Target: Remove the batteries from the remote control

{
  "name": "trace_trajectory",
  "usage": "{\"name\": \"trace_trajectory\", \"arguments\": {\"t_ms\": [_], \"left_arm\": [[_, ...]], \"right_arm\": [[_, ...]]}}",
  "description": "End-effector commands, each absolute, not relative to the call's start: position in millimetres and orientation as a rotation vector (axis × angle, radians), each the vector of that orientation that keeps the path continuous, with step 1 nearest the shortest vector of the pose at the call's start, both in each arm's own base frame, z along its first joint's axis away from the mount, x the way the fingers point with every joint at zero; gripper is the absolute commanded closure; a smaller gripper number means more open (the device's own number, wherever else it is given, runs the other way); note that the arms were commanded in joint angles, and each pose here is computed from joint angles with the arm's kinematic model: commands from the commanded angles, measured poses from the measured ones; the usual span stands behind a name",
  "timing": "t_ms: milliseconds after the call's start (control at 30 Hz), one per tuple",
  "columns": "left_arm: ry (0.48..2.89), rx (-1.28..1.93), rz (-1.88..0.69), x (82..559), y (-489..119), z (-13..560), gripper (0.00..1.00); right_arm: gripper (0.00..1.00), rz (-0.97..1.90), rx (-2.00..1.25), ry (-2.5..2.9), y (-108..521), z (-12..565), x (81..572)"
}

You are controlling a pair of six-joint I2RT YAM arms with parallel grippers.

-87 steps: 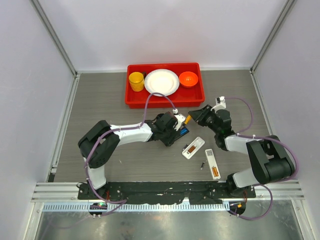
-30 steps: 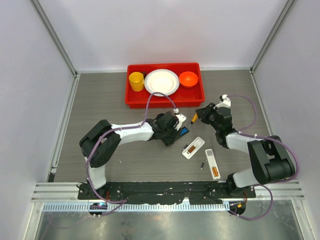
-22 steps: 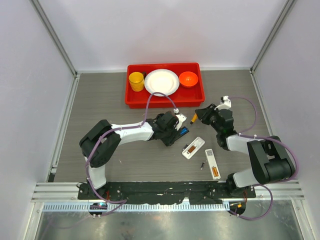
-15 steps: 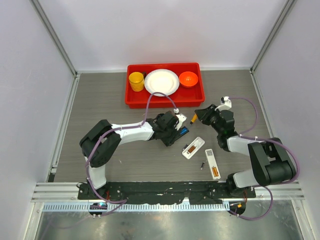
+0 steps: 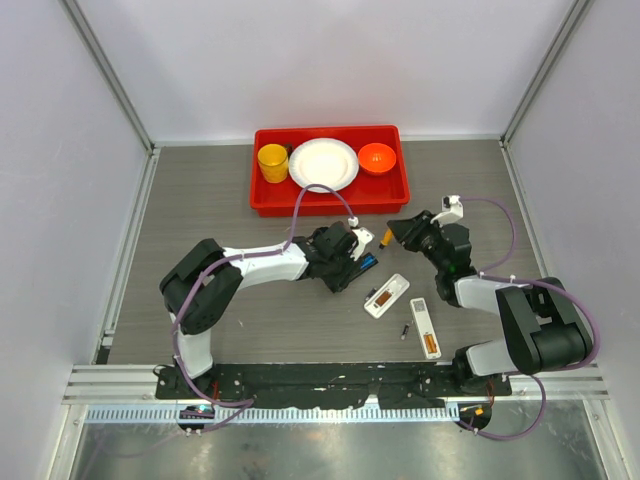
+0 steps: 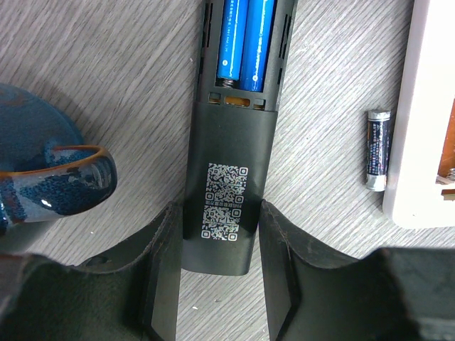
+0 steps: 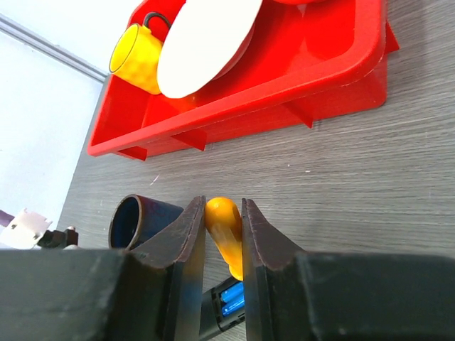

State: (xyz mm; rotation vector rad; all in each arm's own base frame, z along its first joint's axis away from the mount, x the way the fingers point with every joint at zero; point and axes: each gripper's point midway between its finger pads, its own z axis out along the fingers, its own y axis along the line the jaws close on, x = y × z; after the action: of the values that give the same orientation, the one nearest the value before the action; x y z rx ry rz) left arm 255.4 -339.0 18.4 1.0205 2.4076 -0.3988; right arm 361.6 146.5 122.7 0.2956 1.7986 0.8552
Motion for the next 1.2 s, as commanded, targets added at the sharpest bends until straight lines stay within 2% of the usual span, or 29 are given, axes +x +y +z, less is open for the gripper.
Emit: {"name": "trace_trajectory", "arguments": {"t_ms": [0, 633, 1167], "left_arm": [[2.653, 1.116, -0.414, 206, -314, -42, 1.00], [2.661, 1.123, -0.421, 205, -314, -44, 1.00], [2.664, 1.122, -0.410, 205, -313, -45, 1.00]], "right_arm": [[0.99, 1.182, 0.244, 1.821, 190, 140, 328], [0.99, 1.207, 0.246, 1.791, 190, 154, 322], [0.99, 1.054, 0.282, 1.811, 172, 156, 326]]}}
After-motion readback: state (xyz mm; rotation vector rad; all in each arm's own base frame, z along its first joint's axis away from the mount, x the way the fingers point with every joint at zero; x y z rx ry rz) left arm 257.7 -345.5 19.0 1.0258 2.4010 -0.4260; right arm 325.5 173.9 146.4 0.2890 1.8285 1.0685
